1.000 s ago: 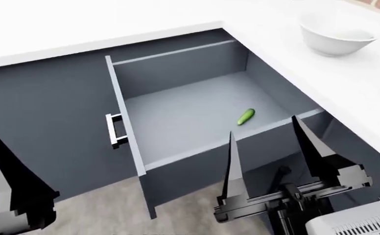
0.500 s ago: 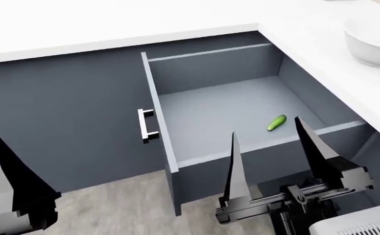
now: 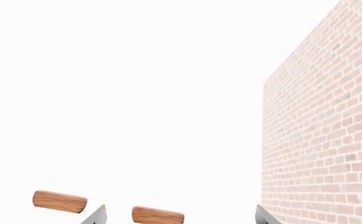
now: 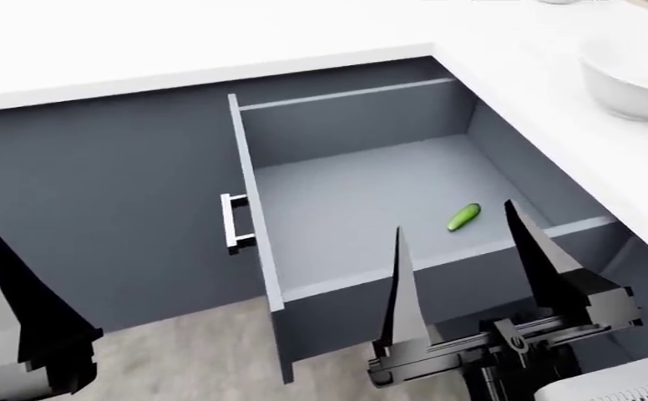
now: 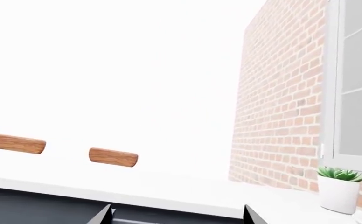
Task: Place the bar in the bowl and close the drawer.
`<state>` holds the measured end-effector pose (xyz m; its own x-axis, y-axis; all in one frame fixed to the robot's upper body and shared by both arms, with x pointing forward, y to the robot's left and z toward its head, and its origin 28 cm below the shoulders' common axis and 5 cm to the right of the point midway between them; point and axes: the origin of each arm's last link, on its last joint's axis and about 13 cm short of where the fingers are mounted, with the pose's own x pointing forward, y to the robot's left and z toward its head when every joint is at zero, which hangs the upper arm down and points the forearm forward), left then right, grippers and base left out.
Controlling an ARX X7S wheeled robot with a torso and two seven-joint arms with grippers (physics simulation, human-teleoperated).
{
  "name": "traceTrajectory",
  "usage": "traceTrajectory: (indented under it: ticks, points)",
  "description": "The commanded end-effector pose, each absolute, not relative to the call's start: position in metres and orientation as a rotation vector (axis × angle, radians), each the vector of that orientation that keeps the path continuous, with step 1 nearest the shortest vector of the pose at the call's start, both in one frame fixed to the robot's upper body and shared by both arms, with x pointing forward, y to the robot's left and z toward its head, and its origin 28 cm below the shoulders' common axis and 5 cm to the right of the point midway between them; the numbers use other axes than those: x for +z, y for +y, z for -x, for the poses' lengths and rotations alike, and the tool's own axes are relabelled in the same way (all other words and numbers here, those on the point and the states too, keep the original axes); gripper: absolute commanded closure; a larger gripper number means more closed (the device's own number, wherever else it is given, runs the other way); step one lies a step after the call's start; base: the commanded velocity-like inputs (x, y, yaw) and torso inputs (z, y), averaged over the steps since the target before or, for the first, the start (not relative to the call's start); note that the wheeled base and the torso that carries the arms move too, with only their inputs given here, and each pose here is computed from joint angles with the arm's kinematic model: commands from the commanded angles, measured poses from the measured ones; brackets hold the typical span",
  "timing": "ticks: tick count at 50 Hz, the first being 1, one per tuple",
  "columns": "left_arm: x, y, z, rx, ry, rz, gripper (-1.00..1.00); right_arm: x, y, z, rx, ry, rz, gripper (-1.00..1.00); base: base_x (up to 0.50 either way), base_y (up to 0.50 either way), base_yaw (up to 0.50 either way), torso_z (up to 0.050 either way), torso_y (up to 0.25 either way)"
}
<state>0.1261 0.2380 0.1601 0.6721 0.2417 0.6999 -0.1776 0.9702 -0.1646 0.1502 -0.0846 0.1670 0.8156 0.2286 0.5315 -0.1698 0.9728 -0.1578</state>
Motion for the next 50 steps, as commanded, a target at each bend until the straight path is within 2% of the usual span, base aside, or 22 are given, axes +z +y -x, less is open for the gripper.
traceTrajectory:
  ticks: [1, 21, 27, 50]
  points:
    - [0.1600, 0.2383, -0.1259, 0.236, -0.800, 0.089, -1.00, 0.1699, -0.0834, -0.1493, 0.231, -0.579, 0.098, -1.00, 0.30, 0.12, 0.00, 0.000, 0.000]
    - [0.1590, 0.2400, -0.1252, 0.243, -0.801, 0.092, -1.00, 0.1677, -0.0821, -0.1519, 0.214, -0.572, 0.104, -1.00, 0.23, 0.18, 0.00, 0.000, 0.000]
    - [0.1592, 0.2405, -0.1237, 0.244, -0.804, 0.094, -1.00, 0.1678, -0.0816, -0.1507, 0.212, -0.576, 0.109, -1.00, 0.06, 0.21, 0.00, 0.000, 0.000]
    - [0.1610, 0.2384, -0.1285, 0.204, -0.758, 0.089, -1.00, 0.1715, -0.0844, -0.1477, 0.190, -0.606, 0.110, -1.00, 0.00, 0.00, 0.00, 0.000, 0.000]
